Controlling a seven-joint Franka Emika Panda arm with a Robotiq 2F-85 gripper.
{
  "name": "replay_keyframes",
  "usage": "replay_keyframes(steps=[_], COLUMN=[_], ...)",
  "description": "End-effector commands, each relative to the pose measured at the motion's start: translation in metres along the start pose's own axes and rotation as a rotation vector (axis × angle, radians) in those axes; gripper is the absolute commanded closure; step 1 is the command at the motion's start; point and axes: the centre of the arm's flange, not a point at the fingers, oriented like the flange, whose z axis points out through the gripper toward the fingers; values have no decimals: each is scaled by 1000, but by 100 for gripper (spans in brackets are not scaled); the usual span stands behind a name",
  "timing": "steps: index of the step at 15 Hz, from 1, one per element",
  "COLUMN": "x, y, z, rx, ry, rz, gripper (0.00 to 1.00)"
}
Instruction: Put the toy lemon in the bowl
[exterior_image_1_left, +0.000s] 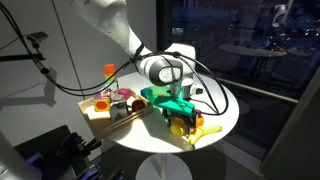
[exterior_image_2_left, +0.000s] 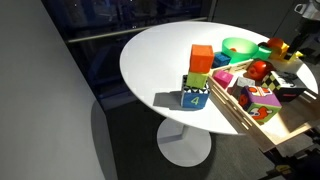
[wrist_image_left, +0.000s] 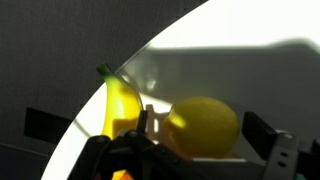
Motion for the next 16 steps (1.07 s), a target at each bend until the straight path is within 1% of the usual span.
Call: replay_keyframes(steps=[1, 3, 4, 6, 9, 12, 16], x=[5, 4, 5, 2, -3, -4, 0], y=[10, 10, 10, 10, 8, 3, -7], z=[0, -4, -7, -15, -29, -44, -69], rx=[-13, -18, -20, -21, -20, -20, -23], ry=[9, 11, 15, 14, 23, 44, 96], rz=[-10, -1, 1, 13, 23, 36, 46], gripper=[36, 54, 55, 58, 58, 58, 58])
